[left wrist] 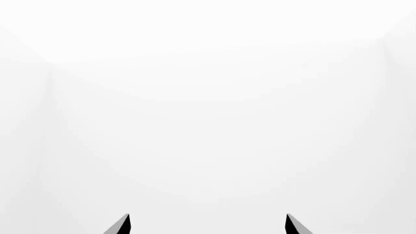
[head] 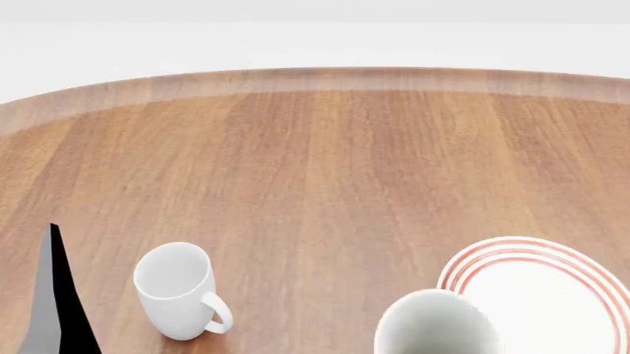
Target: Pick up the red mug and put it on the plate
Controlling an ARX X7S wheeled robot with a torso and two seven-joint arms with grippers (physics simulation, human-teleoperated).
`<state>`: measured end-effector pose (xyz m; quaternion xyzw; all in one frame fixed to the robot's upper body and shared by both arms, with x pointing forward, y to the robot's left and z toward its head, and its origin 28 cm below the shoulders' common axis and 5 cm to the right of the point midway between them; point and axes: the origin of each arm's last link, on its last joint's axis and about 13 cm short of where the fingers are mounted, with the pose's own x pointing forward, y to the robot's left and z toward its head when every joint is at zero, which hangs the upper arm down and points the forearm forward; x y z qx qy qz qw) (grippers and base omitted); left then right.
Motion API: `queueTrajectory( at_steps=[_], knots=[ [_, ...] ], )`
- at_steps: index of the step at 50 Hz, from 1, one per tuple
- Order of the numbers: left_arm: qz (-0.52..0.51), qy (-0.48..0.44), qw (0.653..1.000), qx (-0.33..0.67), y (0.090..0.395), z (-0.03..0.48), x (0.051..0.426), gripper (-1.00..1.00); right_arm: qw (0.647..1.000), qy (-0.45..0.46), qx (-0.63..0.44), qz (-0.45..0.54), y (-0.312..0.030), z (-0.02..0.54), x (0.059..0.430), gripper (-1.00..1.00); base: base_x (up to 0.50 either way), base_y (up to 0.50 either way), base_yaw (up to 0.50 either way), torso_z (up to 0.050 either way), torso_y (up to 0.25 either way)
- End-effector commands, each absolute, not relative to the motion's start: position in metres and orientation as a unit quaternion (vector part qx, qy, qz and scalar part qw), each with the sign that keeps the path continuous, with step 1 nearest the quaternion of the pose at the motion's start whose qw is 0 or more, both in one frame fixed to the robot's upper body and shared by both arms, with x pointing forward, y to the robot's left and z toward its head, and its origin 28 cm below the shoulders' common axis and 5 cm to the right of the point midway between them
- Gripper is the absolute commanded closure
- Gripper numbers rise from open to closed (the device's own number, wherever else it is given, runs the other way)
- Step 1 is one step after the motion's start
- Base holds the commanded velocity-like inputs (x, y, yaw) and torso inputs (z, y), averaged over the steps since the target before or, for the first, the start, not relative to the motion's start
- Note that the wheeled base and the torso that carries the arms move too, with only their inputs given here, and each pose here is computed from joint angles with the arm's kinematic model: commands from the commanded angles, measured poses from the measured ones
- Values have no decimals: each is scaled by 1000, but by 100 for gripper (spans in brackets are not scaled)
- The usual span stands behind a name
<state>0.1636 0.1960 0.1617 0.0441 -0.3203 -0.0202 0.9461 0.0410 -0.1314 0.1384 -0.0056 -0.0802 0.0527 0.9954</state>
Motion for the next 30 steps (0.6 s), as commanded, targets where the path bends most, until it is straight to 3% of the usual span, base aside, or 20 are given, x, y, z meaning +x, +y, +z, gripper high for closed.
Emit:
queueTrajectory(
  at_steps=[1, 11, 30],
  knots=[
    [-21, -321, 946, 43, 196, 163, 163, -100, 995, -92, 3, 38, -135, 168, 47, 100, 0, 0, 0, 0, 0],
    [-21, -319, 947, 42, 195, 163, 164, -100, 994, -102, 22, 20, -141, 183, 51, 100, 0, 0, 0, 0, 0],
    [-15, -317, 948, 34, 197, 164, 163, -100, 997, -62, 9, -44, -147, 206, 91, 100, 0, 0, 0, 0, 1]
  ],
)
